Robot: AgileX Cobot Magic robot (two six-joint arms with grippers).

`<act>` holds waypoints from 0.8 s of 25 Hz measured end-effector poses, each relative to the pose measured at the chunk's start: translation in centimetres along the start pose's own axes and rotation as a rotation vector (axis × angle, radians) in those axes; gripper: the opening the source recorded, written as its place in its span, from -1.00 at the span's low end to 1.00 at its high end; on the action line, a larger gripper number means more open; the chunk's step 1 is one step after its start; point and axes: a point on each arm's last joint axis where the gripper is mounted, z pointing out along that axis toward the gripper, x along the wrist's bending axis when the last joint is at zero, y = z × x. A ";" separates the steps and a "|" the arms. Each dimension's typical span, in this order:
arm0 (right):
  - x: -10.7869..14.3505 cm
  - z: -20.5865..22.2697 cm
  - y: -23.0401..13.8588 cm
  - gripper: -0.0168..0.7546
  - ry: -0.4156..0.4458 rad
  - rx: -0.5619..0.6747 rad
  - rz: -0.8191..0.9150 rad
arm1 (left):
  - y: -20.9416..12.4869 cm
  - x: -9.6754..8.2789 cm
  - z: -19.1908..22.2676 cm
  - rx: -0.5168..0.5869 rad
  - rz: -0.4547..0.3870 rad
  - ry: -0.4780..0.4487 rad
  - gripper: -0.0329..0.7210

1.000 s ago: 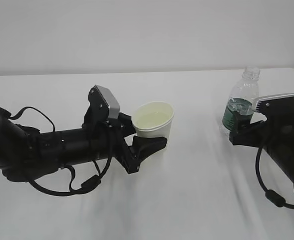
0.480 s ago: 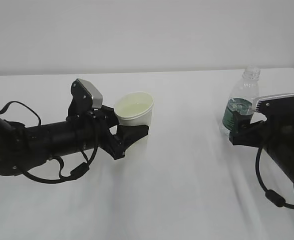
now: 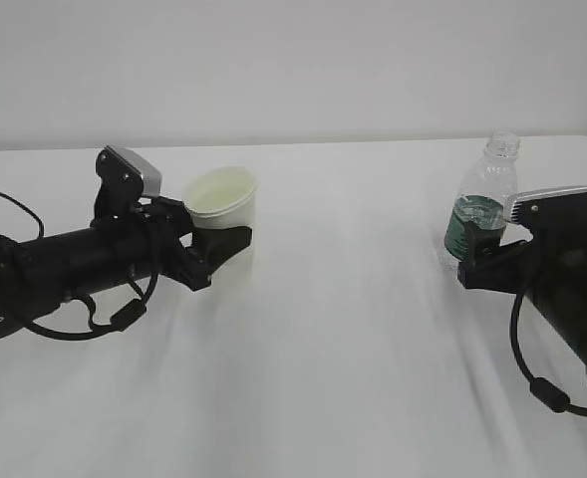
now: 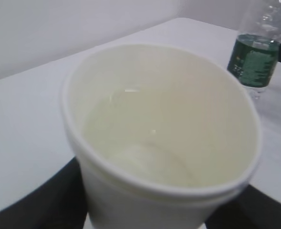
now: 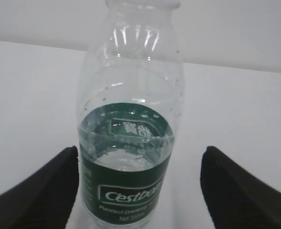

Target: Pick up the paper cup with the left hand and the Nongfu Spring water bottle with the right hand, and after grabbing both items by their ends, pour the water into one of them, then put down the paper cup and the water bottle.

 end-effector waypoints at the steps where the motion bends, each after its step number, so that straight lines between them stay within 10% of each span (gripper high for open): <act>1: 0.0 0.0 0.0 0.59 0.000 0.000 0.000 | 0.0 0.3 -0.2 -0.002 -0.003 0.012 0.34; 20: 0.0 0.0 0.0 0.58 0.000 0.000 0.000 | -0.1 5.9 -3.0 -0.019 -0.034 0.254 0.33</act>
